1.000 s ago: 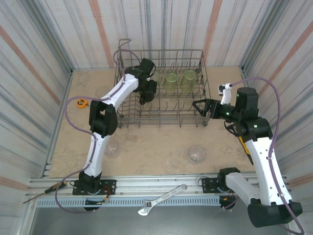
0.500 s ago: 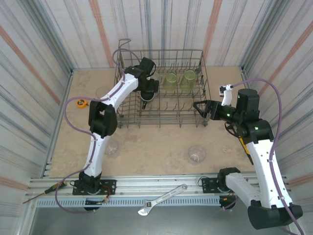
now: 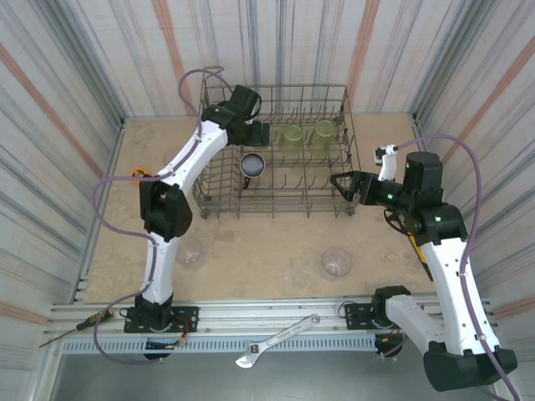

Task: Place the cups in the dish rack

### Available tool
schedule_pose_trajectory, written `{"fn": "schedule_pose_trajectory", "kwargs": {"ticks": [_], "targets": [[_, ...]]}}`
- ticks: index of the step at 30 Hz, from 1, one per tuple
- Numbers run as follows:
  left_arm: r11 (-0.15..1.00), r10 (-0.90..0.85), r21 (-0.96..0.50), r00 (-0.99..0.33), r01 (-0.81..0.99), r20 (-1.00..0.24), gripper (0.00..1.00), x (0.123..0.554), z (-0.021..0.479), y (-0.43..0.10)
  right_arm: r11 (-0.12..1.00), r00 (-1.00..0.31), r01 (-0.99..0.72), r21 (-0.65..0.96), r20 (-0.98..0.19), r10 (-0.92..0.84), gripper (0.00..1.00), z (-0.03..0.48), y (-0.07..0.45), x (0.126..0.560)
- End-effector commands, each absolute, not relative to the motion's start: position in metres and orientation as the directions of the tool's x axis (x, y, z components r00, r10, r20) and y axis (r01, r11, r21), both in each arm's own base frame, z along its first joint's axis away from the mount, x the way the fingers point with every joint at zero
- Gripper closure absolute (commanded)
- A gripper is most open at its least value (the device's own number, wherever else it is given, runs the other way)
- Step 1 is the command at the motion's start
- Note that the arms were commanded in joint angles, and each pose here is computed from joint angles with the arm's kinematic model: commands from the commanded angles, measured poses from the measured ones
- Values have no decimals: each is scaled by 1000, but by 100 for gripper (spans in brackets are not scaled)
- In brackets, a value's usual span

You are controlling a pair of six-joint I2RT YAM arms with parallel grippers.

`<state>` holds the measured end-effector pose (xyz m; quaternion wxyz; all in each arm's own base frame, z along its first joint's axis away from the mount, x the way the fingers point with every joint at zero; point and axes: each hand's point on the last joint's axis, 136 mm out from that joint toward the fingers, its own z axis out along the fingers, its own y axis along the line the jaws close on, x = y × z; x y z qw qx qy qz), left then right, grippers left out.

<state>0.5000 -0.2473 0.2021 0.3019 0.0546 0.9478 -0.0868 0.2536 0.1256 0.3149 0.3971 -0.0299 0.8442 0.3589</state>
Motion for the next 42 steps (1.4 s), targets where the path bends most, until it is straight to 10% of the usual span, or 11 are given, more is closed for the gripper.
{"fn": "schedule_pose_trajectory", "kwargs": {"ticks": [1,19,42], "targets": [[972,19,-172,-785,159,-619,1,490,236,-246,755,-687,-319,572,-689,231,1,306,122,253],[921,131,-179,-707,347,-695,1,447,295,-257,816,-676,-224,533,-688,264,1,295,105,269],[893,283,11,-542,450,-791,1,407,307,-230,911,-654,326,253,-635,411,1,274,-3,285]]}}
